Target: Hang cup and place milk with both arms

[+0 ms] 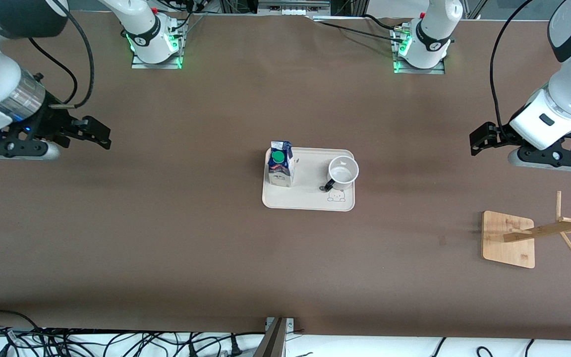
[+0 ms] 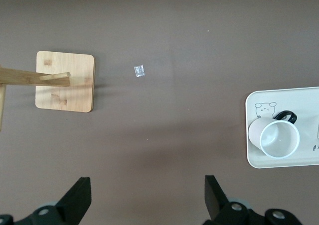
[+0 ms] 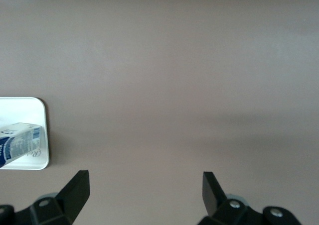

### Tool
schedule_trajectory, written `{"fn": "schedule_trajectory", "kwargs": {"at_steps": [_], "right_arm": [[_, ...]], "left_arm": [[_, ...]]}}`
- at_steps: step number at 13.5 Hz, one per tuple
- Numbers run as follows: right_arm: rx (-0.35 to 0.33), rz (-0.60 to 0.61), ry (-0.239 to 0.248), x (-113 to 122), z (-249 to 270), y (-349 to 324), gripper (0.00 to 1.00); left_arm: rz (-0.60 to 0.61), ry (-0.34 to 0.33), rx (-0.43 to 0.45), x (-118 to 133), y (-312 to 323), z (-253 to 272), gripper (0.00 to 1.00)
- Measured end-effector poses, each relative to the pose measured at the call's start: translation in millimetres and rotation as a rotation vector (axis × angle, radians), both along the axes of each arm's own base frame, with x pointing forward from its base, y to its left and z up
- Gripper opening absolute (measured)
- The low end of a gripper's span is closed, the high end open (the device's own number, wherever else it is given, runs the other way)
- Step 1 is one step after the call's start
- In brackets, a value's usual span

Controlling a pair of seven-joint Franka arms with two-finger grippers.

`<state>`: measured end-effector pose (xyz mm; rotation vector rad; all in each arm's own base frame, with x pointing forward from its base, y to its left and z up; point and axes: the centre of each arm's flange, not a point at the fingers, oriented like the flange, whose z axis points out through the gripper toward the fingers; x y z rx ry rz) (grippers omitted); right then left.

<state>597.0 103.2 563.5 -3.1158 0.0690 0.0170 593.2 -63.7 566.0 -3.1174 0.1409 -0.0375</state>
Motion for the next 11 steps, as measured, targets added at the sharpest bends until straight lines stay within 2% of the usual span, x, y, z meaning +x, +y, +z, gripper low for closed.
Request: {"fn": "schedule_trajectory", "kwargs": {"at_steps": [3,5,6,8,10,11], "right_arm": [[-0.016,0.024,0.093,18.6,-63.5,13.3,1.00],[-0.020,0.060,0.101,19.4,-81.3,48.3,1.00],[-0.020,0.067,0.093,15.2,-82.5,72.3,1.00],[-0.007,0.058,0.044,0.0,-83.9,142.7,1.00],[0.038,-0.020,-0.009,-22.0,-97.9,227.7,1.00],[0.061,-0.052,-0.015,-32.4,-109.3,263.2,1.00]], "left_arm": [[0.000,-0.001,0.000,0.1,0.0,0.2,1.00],[0.000,0.000,0.000,0.1,0.0,0.2,1.00],[0.000,-0.001,0.000,0.1,0.0,0.2,1.00],[0.000,-0.001,0.000,0.1,0.0,0.3,1.00],[0.000,-0.001,0.000,0.2,0.0,0.2,1.00],[0.000,-0.001,0.000,0.2,0.0,0.1,1.00]]}}
